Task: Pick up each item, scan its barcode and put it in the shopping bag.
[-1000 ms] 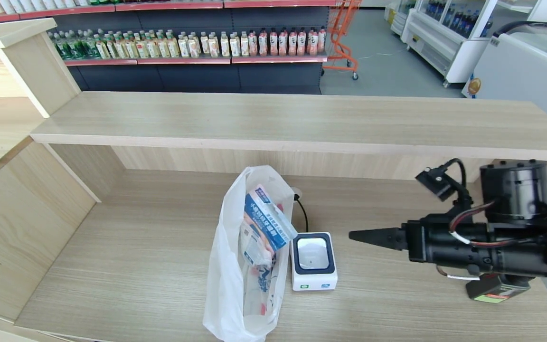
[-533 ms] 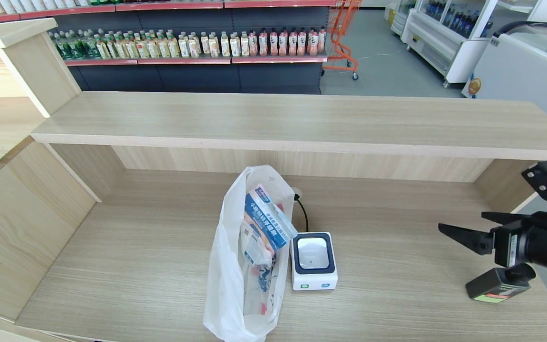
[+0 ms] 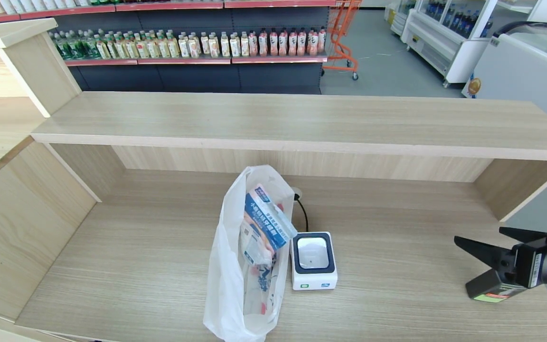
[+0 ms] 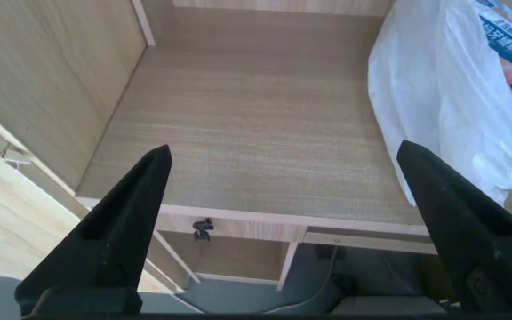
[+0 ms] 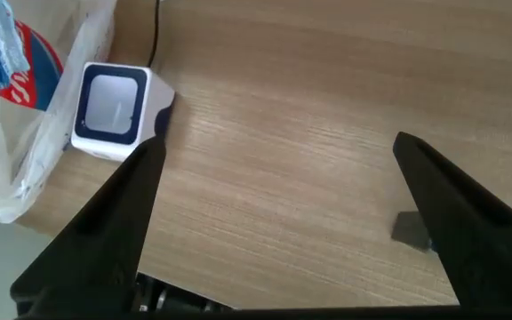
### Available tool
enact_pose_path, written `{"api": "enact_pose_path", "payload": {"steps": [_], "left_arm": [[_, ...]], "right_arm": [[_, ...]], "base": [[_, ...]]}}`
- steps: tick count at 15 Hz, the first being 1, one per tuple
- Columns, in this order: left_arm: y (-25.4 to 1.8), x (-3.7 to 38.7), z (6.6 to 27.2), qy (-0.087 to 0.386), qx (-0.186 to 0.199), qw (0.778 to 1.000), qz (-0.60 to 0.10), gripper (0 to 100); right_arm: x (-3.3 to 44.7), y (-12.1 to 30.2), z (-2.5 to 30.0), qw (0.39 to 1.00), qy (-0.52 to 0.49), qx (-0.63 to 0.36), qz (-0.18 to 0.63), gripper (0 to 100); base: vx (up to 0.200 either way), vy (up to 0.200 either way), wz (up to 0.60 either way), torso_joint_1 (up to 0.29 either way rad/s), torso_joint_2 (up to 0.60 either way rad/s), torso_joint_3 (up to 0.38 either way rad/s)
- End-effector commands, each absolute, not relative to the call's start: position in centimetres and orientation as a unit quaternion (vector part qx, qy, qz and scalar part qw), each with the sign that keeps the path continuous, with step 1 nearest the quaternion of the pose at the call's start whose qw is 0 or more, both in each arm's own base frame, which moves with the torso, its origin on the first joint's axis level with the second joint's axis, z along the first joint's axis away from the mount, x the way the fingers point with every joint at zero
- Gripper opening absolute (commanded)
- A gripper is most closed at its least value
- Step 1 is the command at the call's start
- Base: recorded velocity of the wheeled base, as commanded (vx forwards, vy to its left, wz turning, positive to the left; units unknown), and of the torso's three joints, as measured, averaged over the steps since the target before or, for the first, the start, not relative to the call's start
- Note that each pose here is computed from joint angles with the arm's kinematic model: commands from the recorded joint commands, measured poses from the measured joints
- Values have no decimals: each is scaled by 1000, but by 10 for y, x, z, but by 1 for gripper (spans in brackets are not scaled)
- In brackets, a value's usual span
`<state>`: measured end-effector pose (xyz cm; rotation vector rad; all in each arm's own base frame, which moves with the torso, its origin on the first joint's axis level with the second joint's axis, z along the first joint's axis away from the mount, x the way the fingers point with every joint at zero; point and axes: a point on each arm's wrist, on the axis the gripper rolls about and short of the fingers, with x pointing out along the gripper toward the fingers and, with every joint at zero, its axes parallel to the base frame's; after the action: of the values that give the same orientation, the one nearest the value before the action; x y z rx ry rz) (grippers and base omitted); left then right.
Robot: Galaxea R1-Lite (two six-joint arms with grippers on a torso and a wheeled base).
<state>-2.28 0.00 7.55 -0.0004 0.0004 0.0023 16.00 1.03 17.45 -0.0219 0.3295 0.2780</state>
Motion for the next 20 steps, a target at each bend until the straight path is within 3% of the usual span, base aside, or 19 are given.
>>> {"api": "enact_pose_path", "payload": {"steps": [1,4,9,13,20], "left_arm": [[0,-23,76,1,-1,1000,2,100],[0,-23,76,1,0,1000,2,100],[0,-23,76,1,-1,1000,2,100],[0,-23,75,0,0,1000,2,100],[0,-23,75,0,-1,1000,3,100]], "right_arm": [[159,10,171,976,170,-6,138,100],[156,10,166,974,182,15,132,100],[152,9,163,974,186,30,127,100],[150,2,157,974,202,58,83,100],[133,2,157,967,231,67,79,100]], "base": [[-200,0,0,7,2,2],[-200,0,0,6,1,-1],[0,0,0,0,0,0],[0,-200,0,1,1,1],[0,-200,0,3,3,2]]}}
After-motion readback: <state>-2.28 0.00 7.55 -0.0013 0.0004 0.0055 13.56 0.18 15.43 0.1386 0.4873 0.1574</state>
